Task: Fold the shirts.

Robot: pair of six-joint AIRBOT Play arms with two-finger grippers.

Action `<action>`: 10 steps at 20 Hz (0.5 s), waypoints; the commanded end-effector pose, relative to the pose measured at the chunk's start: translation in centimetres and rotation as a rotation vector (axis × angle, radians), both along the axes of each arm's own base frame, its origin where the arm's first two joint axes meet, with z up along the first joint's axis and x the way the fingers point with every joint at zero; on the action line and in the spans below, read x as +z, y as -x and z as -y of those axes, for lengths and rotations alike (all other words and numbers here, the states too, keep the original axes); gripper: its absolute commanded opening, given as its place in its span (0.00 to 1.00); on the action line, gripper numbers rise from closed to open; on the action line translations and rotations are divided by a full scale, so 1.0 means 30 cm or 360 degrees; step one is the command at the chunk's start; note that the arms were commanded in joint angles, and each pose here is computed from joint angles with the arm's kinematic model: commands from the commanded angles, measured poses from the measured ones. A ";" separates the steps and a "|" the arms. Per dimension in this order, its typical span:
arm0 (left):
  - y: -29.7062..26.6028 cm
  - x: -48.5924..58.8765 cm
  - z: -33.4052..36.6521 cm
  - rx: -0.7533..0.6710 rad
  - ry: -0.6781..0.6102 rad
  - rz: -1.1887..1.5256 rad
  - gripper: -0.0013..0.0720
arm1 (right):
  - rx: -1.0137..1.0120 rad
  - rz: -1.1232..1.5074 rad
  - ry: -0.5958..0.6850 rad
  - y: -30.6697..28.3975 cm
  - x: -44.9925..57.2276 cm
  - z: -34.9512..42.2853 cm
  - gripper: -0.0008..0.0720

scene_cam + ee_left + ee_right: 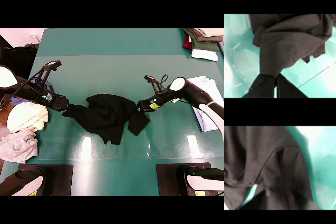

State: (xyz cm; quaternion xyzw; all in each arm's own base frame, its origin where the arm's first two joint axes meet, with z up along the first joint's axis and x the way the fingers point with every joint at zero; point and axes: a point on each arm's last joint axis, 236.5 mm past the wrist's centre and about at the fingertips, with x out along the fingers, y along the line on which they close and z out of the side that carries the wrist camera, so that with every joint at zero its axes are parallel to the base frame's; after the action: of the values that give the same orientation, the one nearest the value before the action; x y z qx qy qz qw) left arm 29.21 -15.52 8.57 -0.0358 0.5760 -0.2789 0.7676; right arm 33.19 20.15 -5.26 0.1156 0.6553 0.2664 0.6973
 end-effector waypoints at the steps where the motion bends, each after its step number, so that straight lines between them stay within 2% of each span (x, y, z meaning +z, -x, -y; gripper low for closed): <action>1: 0.000 0.004 -0.001 0.0001 0.0001 0.0001 0.05 | 0.0033 -0.0052 -0.0004 -0.001 -0.032 -0.017 0.17; 2: 0.000 0.004 -0.001 0.0001 0.0001 0.0001 0.05 | 0.0042 -0.0043 -0.0004 -0.001 -0.029 -0.017 0.04; 6: -0.031 0.048 -0.005 0.0067 0.0026 0.0045 0.05 | 0.0022 0.0210 -0.0003 -0.064 0.101 0.011 0.04; 10: -0.176 0.451 -0.069 0.0178 0.0095 0.0540 0.05 | -0.0172 0.0915 -0.0088 -0.236 0.674 0.143 0.04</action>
State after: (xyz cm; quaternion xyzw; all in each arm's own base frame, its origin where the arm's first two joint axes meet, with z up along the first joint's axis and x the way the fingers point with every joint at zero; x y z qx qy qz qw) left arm 32.57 -14.63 15.29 -0.0454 0.5022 -0.2652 0.8218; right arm 38.02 18.38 5.05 0.0968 0.5315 0.2794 0.7938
